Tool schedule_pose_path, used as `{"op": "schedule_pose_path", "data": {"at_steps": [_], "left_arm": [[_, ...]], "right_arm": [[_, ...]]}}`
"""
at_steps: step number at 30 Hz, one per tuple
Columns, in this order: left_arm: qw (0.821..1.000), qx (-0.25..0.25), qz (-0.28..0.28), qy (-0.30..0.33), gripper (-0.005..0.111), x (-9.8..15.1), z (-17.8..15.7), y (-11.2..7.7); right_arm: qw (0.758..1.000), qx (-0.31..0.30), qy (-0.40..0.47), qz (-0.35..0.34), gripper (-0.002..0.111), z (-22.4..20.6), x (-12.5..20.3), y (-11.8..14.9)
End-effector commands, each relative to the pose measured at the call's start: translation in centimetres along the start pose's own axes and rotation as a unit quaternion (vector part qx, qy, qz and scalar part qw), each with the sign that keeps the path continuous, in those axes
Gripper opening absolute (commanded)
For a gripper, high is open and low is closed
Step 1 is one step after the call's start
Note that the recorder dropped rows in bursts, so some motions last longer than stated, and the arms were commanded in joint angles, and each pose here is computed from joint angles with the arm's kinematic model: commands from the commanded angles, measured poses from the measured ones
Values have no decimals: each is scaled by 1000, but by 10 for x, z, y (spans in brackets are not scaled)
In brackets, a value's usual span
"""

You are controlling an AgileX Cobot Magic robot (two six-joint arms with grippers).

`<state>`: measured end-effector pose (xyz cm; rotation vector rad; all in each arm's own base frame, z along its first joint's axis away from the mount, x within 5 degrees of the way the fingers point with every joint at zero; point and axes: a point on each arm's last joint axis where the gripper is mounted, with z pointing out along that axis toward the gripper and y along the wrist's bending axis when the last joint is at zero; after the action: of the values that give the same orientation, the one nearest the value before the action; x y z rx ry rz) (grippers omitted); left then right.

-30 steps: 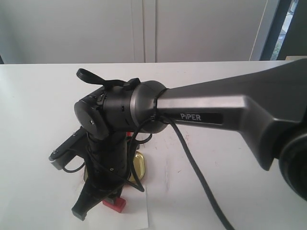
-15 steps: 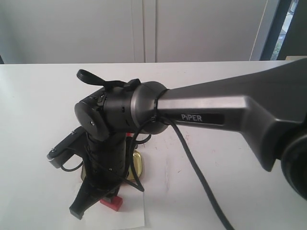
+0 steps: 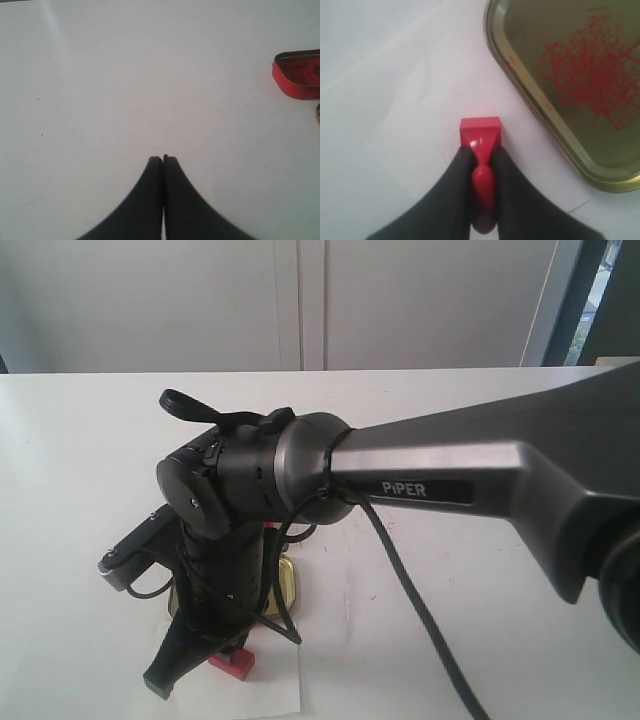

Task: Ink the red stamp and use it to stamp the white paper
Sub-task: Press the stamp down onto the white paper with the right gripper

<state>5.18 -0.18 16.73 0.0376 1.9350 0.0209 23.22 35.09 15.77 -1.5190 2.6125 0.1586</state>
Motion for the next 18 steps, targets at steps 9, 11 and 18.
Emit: {"op": "schedule_pose_path", "data": {"at_steps": [9, 11, 18], "left_arm": [[1000, 0, -7, -2, 0, 1, 0, 0], [1000, 0, -7, -2, 0, 1, 0, 0], [1000, 0, -7, -2, 0, 1, 0, 0]], "right_arm": [[1000, 20, -15, -1, 0, -15, 2, -3], [1000, 25, -15, 0, 0, -17, 2, -3], [999, 26, -26, -1, 0, -27, 3, -3]]}}
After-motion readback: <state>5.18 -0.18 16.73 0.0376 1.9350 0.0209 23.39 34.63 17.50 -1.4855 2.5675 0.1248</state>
